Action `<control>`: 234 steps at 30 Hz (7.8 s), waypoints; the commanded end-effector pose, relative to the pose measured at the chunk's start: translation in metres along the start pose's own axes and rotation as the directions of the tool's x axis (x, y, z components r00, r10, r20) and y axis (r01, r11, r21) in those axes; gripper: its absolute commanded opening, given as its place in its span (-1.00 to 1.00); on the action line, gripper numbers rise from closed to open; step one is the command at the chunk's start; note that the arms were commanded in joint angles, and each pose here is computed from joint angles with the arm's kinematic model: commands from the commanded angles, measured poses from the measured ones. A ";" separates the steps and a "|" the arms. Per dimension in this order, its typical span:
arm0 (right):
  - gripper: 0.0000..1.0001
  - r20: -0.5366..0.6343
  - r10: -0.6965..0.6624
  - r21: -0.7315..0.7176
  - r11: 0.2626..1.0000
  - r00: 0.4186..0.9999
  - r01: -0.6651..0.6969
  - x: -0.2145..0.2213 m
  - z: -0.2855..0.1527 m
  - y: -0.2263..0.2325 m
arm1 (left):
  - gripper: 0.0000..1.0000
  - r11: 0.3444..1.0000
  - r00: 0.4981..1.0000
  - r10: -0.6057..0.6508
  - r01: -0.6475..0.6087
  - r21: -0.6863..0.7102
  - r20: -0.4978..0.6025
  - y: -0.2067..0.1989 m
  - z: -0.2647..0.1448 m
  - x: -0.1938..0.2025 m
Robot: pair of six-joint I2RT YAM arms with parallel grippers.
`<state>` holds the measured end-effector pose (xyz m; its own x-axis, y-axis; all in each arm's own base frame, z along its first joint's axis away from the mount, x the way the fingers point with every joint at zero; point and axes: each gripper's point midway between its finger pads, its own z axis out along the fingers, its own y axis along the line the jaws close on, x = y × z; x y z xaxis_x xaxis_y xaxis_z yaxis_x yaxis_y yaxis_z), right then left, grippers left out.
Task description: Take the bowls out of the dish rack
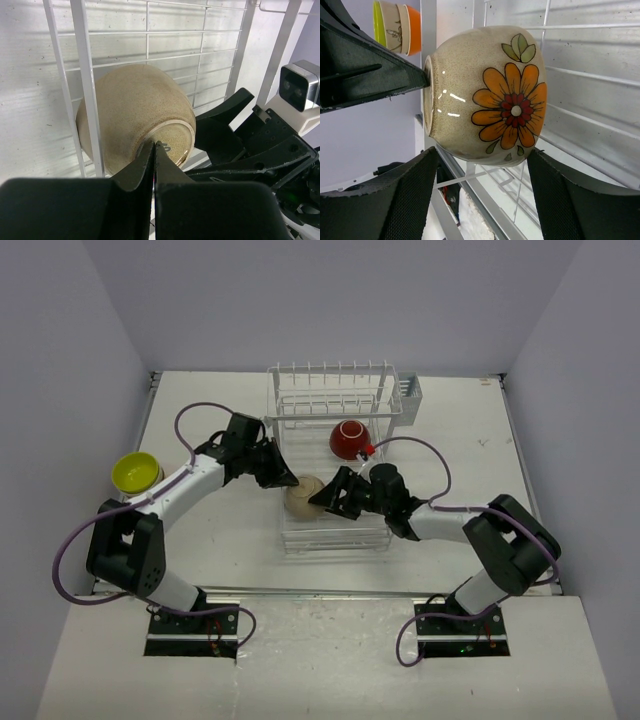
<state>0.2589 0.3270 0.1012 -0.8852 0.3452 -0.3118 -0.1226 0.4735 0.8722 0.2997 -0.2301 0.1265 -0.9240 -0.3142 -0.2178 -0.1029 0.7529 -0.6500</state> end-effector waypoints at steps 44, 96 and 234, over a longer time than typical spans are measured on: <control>0.34 0.258 -0.099 -0.274 0.947 0.961 0.171 -0.057 -0.022 0.127 | -1.00 0.991 0.983 0.135 -0.133 0.025 -0.127 0.005 0.005 0.029; 0.30 0.182 -0.100 -0.307 0.939 0.978 0.153 -0.044 -0.013 0.123 | -0.29 0.999 0.993 0.009 -0.002 0.053 -0.120 0.034 0.009 0.029; -1.00 -0.458 -0.464 0.494 0.576 0.758 0.651 -0.051 -0.039 -0.015 | 0.17 0.974 0.998 0.064 -0.061 0.220 -0.005 -0.009 -0.025 0.004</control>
<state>0.2973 0.2681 0.1099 -0.8176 -0.3465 -0.4599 -0.4248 0.9021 0.0755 0.2816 -0.2226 0.1425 -0.9436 -0.2437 -0.2242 0.0184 0.6374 -0.7703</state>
